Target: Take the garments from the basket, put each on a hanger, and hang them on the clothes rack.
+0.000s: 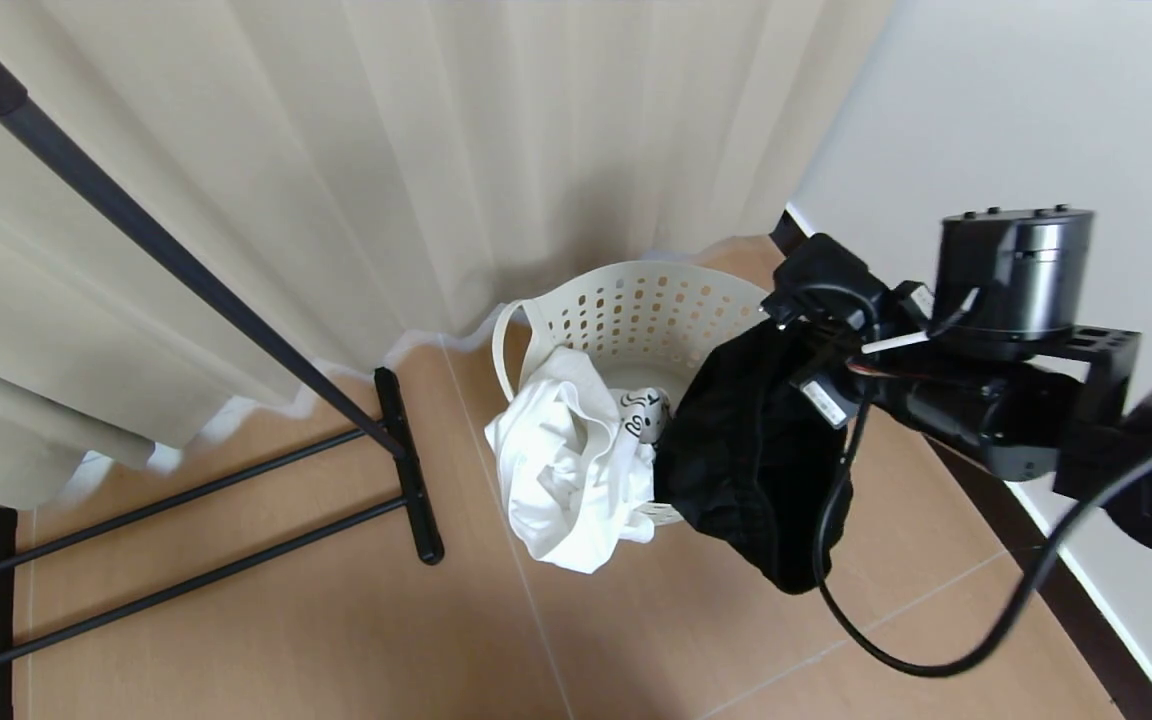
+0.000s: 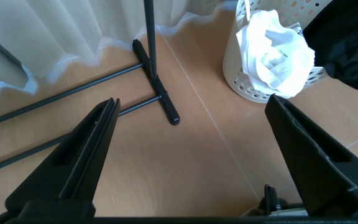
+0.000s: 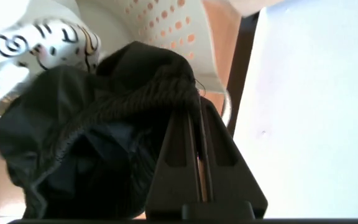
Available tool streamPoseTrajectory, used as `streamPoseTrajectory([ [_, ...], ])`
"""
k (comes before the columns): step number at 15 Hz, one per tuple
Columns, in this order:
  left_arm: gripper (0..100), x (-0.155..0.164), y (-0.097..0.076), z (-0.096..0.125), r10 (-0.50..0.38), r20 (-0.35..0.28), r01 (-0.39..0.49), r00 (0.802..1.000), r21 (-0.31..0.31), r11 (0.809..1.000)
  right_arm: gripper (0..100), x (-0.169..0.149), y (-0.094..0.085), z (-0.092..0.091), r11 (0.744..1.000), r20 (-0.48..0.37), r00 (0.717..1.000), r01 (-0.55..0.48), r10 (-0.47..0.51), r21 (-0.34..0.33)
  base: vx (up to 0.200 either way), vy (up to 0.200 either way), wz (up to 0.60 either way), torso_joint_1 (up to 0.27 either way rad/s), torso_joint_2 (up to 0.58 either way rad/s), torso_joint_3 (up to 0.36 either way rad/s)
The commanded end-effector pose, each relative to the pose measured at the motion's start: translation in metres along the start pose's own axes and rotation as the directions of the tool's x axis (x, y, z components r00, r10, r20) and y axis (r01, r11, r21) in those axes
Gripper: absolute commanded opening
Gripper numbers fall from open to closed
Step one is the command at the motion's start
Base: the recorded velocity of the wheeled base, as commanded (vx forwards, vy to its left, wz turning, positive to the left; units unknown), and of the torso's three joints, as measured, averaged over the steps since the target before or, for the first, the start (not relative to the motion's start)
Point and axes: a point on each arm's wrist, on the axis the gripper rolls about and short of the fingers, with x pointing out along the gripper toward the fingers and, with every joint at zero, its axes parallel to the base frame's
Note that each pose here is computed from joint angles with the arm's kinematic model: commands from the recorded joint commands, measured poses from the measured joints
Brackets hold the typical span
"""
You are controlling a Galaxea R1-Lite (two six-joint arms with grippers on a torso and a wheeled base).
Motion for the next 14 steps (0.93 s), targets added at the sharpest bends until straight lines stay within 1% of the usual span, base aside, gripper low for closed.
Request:
streamPoseTrajectory([
  [1, 100, 0.0, 0.0, 0.0, -0.001, -0.001, 0.001, 1.0, -0.001, 1.0, 0, -0.068, -0.023, 0.001, 0.999, 0.125, 0.992, 0.0, -0.006, 0.05, 0.0, 0.0, 0.0, 0.0, 0.0, 0.0],
  [2, 100, 0.0, 0.0, 0.0, -0.001, -0.001, 0.001, 1.0, 0.0, 1.0, 0, -0.08, -0.023, -0.008, 0.996, 0.129, 0.992, -0.015, 0.004, 0.083, 0.0, 0.0, 0.0, 0.0, 0.0, 0.0],
  [3, 100, 0.0, 0.0, 0.0, -0.001, -0.001, 0.001, 1.0, 0.002, 1.0, 0, -0.09, -0.018, -0.015, 0.988, 0.139, 0.99, -0.058, 0.038, 0.142, 0.0, 0.0, 0.0, 0.0, 0.0, 0.0],
  [4, 100, 0.0, 0.0, 0.0, -0.002, -0.004, 0.002, 1.0, 0.003, 1.0, 0, -0.098, -0.011, -0.019, 0.975, 0.157, 0.983, -0.12, 0.092, 0.184, 0.0, 0.0, 0.0, 0.0, 0.0, 0.0],
  [7, 100, 0.0, 0.0, 0.0, -0.004, -0.004, 0.004, 1.0, 0.003, 1.0, 0, -0.099, -0.012, -0.017, 0.969, 0.195, 0.973, -0.161, 0.124, 0.188, 0.0, 0.0, 0.0, 0.0, 0.0, 0.0],
  [9, 100, 0.0, 0.0, 0.0, -0.002, -0.004, 0.002, 1.0, 0.003, 1.0, 0, -0.097, -0.011, -0.018, 0.969, 0.187, 0.974, -0.162, 0.127, 0.185, 0.0, 0.0, 0.0, 0.0, 0.0, 0.0],
  [11, 100, 0.0, 0.0, 0.0, -0.002, -0.004, 0.002, 1.0, 0.003, 1.0, 0, -0.092, -0.014, -0.02, 0.971, 0.167, 0.98, -0.142, 0.111, 0.191, 0.0, 0.0, 0.0, 0.0, 0.0, 0.0],
  [14, 100, 0.0, 0.0, 0.0, -0.004, -0.004, 0.004, 1.0, 0.003, 1.0, 0, -0.09, -0.015, -0.02, 0.972, 0.161, 0.981, -0.135, 0.104, 0.194, 0.0, 0.0, 0.0, 0.002, 0.0, 0.118],
])
